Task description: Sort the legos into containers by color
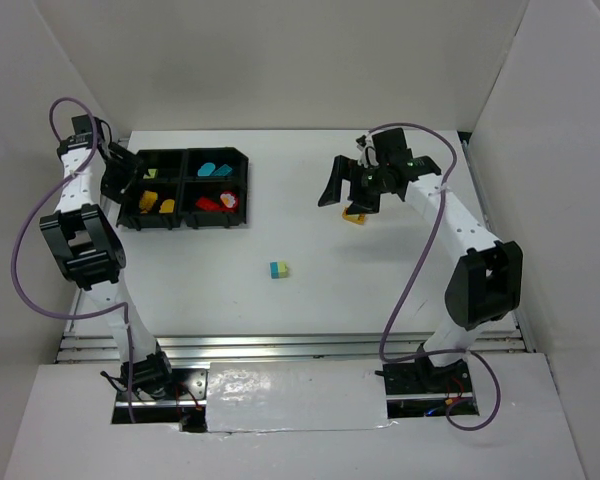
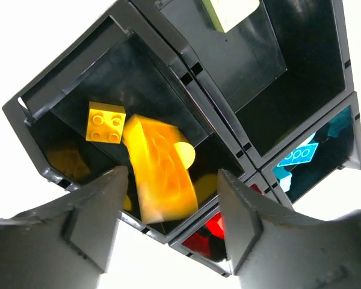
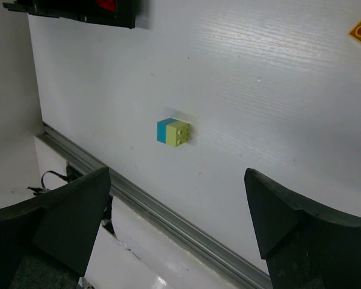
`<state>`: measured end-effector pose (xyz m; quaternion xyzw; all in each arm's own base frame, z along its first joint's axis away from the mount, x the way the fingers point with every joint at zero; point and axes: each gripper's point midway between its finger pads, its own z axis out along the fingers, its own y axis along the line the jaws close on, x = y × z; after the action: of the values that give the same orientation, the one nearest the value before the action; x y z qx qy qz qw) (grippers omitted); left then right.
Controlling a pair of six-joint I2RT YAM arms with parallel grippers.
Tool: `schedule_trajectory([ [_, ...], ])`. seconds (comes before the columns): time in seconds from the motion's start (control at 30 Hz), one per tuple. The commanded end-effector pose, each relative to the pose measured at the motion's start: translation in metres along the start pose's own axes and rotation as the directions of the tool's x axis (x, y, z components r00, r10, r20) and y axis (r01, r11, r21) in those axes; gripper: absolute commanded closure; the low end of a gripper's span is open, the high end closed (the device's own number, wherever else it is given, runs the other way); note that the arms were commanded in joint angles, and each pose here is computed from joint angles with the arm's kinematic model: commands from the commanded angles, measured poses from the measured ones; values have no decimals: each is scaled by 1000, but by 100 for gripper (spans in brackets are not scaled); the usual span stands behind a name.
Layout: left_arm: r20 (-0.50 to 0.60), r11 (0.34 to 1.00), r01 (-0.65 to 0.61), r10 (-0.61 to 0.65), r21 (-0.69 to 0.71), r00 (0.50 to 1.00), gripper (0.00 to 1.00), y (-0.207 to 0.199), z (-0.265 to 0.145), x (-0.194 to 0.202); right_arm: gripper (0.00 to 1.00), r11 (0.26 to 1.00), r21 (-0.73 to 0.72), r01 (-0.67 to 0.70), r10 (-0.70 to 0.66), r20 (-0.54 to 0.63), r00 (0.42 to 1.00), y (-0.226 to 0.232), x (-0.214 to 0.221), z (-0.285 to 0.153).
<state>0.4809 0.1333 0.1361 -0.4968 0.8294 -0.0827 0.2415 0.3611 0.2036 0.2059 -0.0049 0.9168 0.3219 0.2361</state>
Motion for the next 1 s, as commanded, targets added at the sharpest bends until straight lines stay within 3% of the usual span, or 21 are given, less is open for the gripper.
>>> schedule_trajectory([
  [0.0,4,1000,6,-6,-4,1000,7,-1,2,-1,0,1000,-21,23,-23,8,1000,8,-12,0],
  [0.03,4,1000,3,-3,-2,1000,1,-1,1,-1,0,1000,-10,23,-23,9,1000,5,-13,1],
  [0.17,0,998,-27,27,65,1000,0,-15,-6,-2,1,997,70,31,-32,7,999,-7,-21,11],
  [0.33,26,981,-124,122,147,992,0,-43,-38,2,0,955,298,4,-14,31,999,-50,-36,22],
  [0.57,96,894,-413,402,174,911,1,-86,-96,82,0,914,400,68,-39,-79,996,-53,-17,75],
  [0.63,98,852,-479,469,211,878,1,-94,-111,113,0,867,493,70,-32,-85,996,-66,-10,82],
  [0.73,85,776,-578,577,253,812,1,-103,-126,160,0,793,609,-4,9,-5,1000,-97,-26,73],
  [0.83,52,751,-614,622,244,782,0,-96,-130,182,0,731,677,-86,56,67,996,-124,-47,56],
  [0.97,33,728,-612,635,310,772,1,-90,-138,198,0,688,719,-98,81,58,995,-142,-55,64],
])
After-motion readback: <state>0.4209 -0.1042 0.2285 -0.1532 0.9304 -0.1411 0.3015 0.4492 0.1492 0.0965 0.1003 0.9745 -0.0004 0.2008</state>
